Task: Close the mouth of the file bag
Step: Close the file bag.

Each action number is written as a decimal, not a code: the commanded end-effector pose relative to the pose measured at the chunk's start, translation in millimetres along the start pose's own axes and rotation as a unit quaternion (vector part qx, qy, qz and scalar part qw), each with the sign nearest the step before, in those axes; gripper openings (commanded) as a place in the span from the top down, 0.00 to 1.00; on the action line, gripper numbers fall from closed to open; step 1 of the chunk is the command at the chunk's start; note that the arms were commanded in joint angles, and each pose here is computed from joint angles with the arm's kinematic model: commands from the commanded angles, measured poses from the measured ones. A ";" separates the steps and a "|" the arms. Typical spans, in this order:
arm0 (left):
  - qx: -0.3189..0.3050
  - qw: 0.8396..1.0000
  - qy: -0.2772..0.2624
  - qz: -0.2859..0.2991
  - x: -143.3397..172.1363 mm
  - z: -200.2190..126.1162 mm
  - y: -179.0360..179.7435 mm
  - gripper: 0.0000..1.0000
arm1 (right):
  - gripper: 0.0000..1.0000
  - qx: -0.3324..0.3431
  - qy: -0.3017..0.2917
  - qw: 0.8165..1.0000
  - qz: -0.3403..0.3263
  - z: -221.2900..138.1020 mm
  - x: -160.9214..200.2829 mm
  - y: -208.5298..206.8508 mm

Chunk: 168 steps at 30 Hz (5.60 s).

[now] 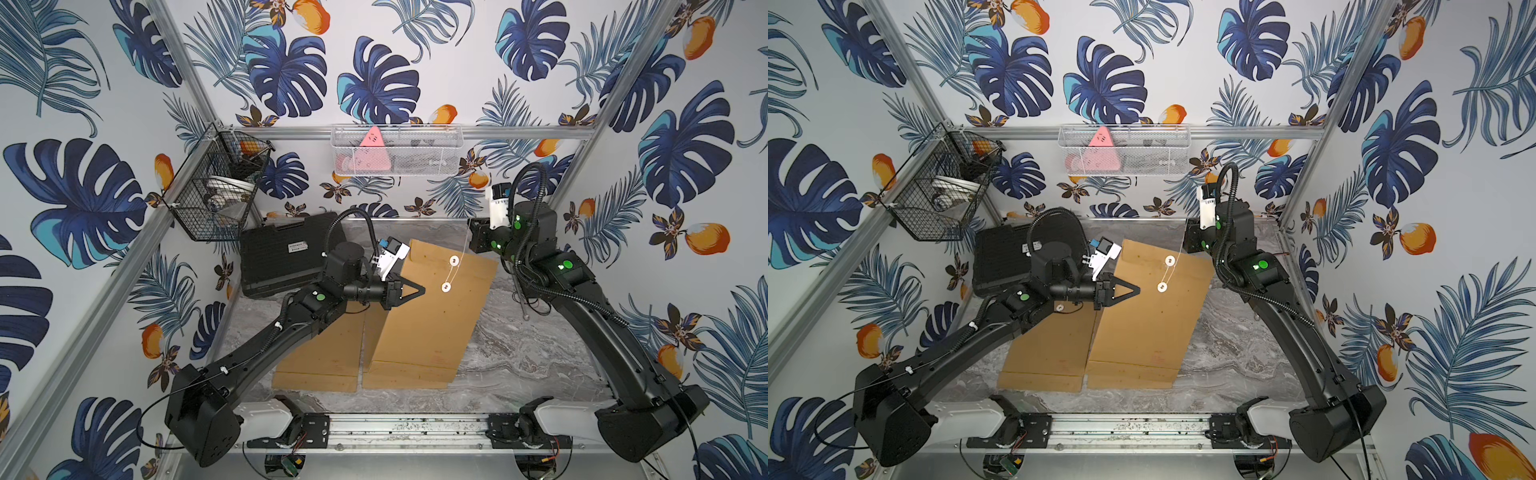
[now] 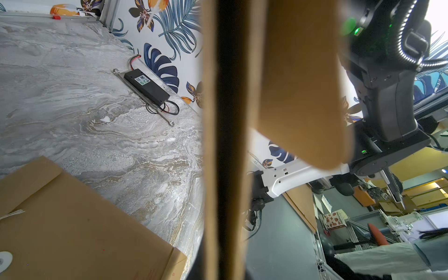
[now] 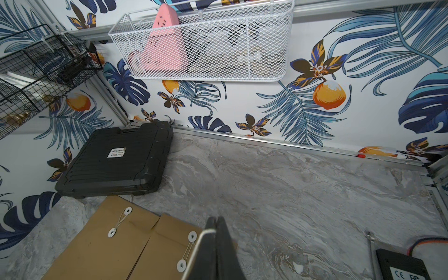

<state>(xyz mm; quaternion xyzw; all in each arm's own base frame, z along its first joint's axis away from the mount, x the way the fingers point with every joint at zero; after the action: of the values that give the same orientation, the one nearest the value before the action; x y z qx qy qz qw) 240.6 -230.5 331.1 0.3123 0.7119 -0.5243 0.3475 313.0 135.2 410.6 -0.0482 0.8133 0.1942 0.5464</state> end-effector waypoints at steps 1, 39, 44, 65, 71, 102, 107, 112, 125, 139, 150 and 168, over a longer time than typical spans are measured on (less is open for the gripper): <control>0.005 1.000 0.002 0.016 0.7 2.8 -2.5 1.00 | 1.00 -0.007 0.005 1.000 -0.005 -1.5 -1.4 2.3; -0.032 0.999 -0.012 0.003 8.0 0.5 11.3 1.00 | 1.00 0.032 0.042 0.999 -0.014 -17.0 18.4 18.1; -0.021 1.000 -0.008 0.018 8.3 -1.7 7.3 1.00 | 1.00 0.037 0.049 0.998 0.005 -12.1 20.5 3.5; 0.028 0.999 0.007 0.021 13.0 5.7 4.2 1.00 | 1.00 0.004 0.050 0.998 0.035 14.9 9.4 6.9; 0.028 0.999 0.008 0.023 12.3 7.5 4.2 1.00 | 1.00 -0.016 0.055 0.998 0.021 18.4 11.8 28.4; -0.046 0.999 -0.012 -0.017 11.8 0.9 27.3 1.00 | 1.00 -0.031 0.032 0.999 0.021 -6.2 16.1 71.3; -0.062 0.998 -0.007 -0.028 13.5 0.5 34.5 1.00 | 1.00 -0.023 0.048 0.999 -0.002 -6.6 15.5 75.3; -0.070 0.997 -0.012 -0.028 10.7 -4.4 37.1 1.00 | 1.00 -0.008 0.073 0.997 -0.034 -6.1 22.4 81.1; -0.075 0.997 -0.020 -0.028 10.9 -10.9 40.4 1.00 | 1.00 0.000 0.148 0.986 -0.076 0.8 42.6 92.7; -0.095 0.995 -0.043 -0.009 -6.4 -20.1 47.5 1.00 | 1.00 -0.043 0.227 0.973 -0.028 -0.4 62.0 104.3; -0.095 0.994 -0.052 -0.001 -11.9 -20.7 46.9 1.00 | 1.00 -0.169 0.223 0.958 0.062 -3.1 74.9 121.9; -0.086 0.994 -0.072 0.012 -26.4 -25.4 40.3 1.00 | 1.00 -0.209 0.202 0.935 0.202 -0.6 103.6 86.9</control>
<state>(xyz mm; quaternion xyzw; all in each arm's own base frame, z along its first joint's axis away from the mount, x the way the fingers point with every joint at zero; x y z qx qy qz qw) 283.1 -197.8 322.4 0.2398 0.7455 -0.4717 0.4052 243.1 226.1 327.5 -0.0447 0.8674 0.4010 0.2913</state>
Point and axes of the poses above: each gripper's point midway between its finger pads, its own z axis out along the fingers, its own y axis along the line the jaws close on, x = y × z, the point moved 8 cm from there along -z, back along the fingers, and after that the axes turned 7 degrees about z, right-handed, at the moved point
